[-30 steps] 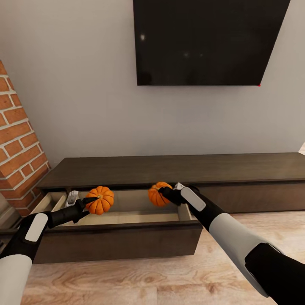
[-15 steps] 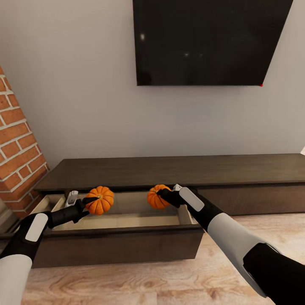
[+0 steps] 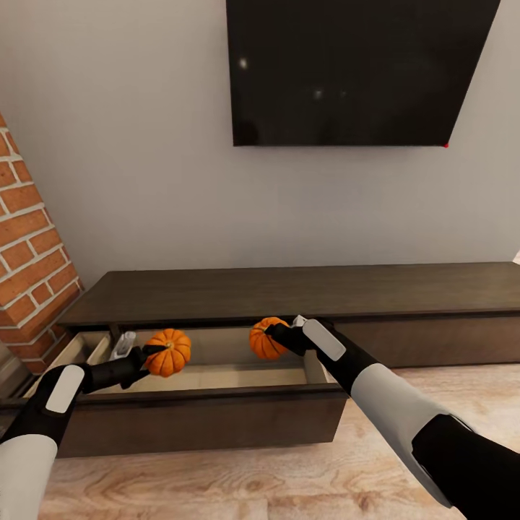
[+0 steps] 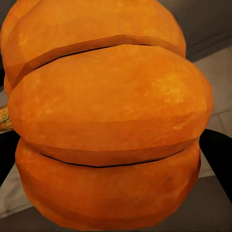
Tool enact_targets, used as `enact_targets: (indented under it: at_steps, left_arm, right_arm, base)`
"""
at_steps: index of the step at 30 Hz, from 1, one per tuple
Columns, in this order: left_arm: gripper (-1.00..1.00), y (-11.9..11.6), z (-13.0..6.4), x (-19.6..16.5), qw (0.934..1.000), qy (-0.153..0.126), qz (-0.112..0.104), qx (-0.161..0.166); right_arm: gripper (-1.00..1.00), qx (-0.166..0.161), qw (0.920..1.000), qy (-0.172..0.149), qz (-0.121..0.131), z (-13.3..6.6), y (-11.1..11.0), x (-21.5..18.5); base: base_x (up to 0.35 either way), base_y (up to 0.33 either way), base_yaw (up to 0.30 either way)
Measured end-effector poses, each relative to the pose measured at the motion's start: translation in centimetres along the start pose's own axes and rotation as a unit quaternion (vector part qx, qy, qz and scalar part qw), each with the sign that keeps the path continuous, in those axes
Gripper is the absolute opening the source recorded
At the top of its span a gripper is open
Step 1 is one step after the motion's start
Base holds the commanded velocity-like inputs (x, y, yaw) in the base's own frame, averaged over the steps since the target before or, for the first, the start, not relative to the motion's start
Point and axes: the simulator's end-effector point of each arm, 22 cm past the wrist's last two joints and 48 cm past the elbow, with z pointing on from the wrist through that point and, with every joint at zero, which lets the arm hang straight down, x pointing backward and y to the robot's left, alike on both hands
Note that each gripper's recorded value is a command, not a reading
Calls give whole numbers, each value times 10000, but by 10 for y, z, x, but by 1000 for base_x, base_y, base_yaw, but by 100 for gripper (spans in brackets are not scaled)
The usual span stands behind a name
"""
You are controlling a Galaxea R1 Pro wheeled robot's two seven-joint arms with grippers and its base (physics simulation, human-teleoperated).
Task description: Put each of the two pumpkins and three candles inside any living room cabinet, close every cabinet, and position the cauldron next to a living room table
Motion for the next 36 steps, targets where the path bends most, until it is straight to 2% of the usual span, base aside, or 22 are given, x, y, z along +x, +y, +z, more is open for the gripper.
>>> enact_targets:
  at_steps: [9,19,26,31,36]
  left_arm:
    - [-100,4,0,-4,9999,-100,7,-105]
    - [-100,24,13,-5,9995,-172,-5,-251]
    - [-100,19,12,-9,9995,-231,46,-213]
    - [-100,18,11,-11,9995,-254,56,-206]
    - [-100,19,11,-10,9994,-252,76,-228]
  right_arm:
    - [-100,-10,10000,7,-3,0,1,1]
    - [-100,52,9998,195,42,21,-10,16]
    - [-100,9,9998,201,22,21,-5,19]
    - [-100,47,9997,218,-128,23,-4,24]
    - [-100,62,9996,209,-161,23,-4,25]
  base:
    - [0,0,0]
    - [0,0,0]
    - [0,0,0]
    - [15,-9,0]
    - [172,-144,0]
